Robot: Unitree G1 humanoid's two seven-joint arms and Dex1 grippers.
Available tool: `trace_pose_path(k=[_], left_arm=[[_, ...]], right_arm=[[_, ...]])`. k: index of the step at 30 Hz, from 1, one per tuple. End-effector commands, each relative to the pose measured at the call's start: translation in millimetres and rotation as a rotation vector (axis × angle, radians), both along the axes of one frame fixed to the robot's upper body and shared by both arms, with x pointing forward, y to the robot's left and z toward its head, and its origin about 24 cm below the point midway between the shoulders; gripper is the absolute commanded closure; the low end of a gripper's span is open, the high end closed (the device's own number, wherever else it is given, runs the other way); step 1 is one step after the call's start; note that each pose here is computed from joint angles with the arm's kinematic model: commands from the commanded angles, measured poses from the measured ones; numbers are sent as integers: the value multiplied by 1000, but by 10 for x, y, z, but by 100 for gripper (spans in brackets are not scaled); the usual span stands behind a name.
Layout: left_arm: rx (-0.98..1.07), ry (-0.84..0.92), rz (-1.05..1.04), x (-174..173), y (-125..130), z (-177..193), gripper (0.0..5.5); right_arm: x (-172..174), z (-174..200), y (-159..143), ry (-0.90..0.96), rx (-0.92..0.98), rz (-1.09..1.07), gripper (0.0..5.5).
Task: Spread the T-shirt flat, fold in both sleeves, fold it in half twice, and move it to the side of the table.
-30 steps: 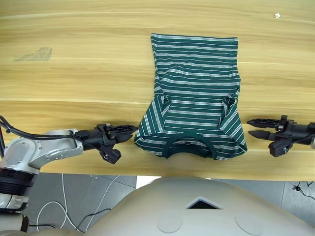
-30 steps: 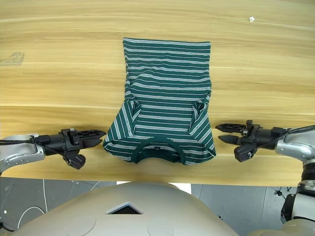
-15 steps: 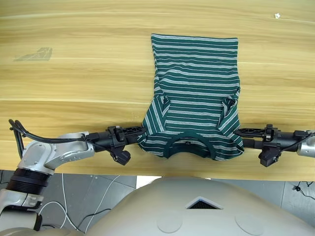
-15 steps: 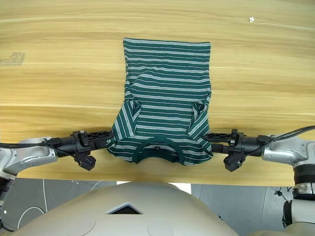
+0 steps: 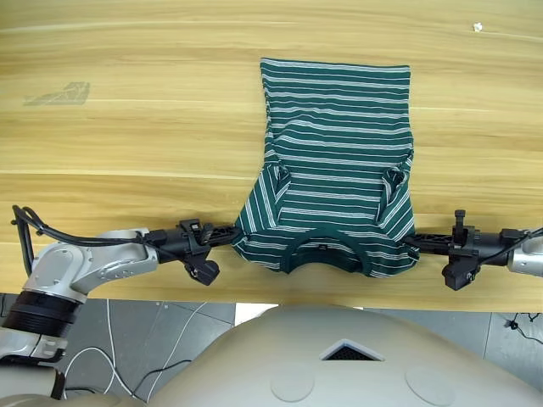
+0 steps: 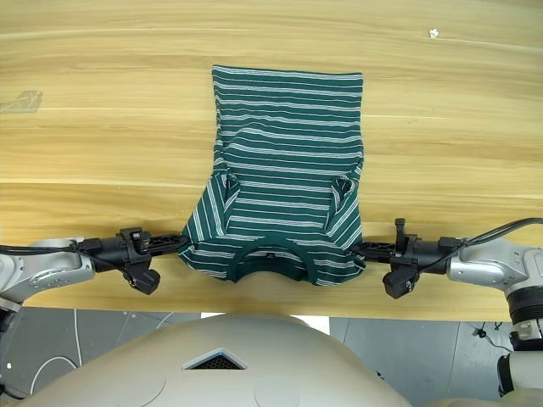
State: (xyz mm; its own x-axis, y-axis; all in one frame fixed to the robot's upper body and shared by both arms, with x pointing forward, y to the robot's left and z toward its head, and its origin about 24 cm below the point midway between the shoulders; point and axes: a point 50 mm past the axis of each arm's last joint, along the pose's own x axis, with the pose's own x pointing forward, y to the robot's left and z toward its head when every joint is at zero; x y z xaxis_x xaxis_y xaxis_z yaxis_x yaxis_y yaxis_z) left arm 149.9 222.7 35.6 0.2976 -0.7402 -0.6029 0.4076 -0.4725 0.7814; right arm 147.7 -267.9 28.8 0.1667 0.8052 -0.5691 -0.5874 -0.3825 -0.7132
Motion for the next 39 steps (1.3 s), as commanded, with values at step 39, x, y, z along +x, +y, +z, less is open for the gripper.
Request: trace_pose_path(k=[39], left_arm=[[-142,468,628,1033,138,980,547]], right_arm=[[1383,938,395,727,196,-388,550]])
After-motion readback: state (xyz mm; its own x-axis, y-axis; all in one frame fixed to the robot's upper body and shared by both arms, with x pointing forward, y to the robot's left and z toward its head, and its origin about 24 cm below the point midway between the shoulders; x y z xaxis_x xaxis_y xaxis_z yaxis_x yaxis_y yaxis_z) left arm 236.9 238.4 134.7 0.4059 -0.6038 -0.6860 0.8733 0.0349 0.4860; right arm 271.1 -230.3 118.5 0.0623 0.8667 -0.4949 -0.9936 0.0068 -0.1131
